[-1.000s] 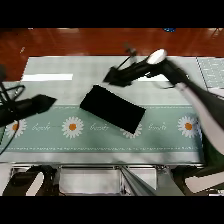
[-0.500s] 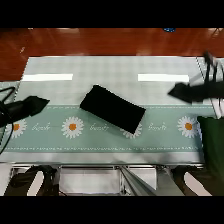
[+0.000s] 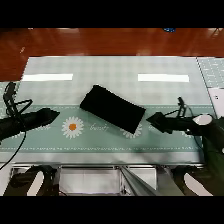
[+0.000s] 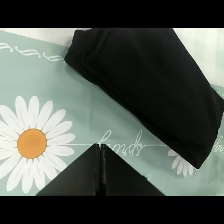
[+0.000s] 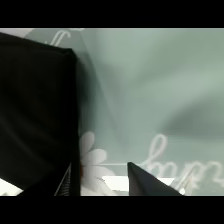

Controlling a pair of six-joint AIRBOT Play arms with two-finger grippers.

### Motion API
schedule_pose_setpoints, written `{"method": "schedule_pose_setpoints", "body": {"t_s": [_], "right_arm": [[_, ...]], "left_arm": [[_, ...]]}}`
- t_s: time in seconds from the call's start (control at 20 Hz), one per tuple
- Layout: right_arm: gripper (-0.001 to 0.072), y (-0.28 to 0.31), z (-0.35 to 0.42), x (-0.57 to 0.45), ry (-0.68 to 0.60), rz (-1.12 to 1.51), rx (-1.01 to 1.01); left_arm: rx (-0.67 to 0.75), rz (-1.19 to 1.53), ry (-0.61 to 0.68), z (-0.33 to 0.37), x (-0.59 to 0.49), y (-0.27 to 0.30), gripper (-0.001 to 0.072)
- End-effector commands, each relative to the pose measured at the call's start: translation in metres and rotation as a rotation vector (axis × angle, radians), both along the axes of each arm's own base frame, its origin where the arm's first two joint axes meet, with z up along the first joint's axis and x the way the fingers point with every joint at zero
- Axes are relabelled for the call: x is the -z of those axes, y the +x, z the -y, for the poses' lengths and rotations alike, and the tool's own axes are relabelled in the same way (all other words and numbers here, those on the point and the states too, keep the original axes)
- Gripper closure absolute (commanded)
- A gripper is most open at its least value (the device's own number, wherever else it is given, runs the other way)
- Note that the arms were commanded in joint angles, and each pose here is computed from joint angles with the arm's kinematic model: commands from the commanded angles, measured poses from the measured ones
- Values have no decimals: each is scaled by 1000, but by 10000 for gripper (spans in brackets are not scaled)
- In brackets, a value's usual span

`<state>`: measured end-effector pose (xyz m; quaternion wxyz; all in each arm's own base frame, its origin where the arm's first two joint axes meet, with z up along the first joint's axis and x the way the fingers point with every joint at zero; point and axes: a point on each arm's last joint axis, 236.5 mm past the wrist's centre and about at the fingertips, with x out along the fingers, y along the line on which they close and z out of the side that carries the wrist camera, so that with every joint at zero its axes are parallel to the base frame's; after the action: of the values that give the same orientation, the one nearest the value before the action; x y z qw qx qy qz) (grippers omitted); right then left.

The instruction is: Fold the shirts.

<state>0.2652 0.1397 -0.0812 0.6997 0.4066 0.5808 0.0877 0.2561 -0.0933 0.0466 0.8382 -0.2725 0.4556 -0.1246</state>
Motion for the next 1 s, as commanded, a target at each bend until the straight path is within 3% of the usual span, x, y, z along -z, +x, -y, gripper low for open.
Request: {"method": "schedule_pose_setpoints", "body": {"t_s": [0.0,0.25,0.3,0.35,0.4,0.55,0.85,0.95], "right_arm": [[295,10,-43,8,127,-26,-22],[309,34,-96,13,167,-51,-127],[344,40,-107,11,169,-41,-157],[552,47,-118,4,179,-19,-189],[685,57,-127,-7,185,30,-231],[689,99,-143,-67,172,203,-337],[690,176,-114,-205,-109,483,-425],[690,190,-87,-252,-127,544,-400]], "left_arm": [[-6,3,-2,0,2,1,678],[-6,3,-2,0,2,1,678],[-6,4,-2,0,2,1,678],[-6,3,-2,0,2,1,678],[-5,2,-2,0,2,1,678],[-4,1,-2,0,2,0,678],[-5,2,-1,0,2,1,678],[-6,2,-1,0,2,1,678]]}}
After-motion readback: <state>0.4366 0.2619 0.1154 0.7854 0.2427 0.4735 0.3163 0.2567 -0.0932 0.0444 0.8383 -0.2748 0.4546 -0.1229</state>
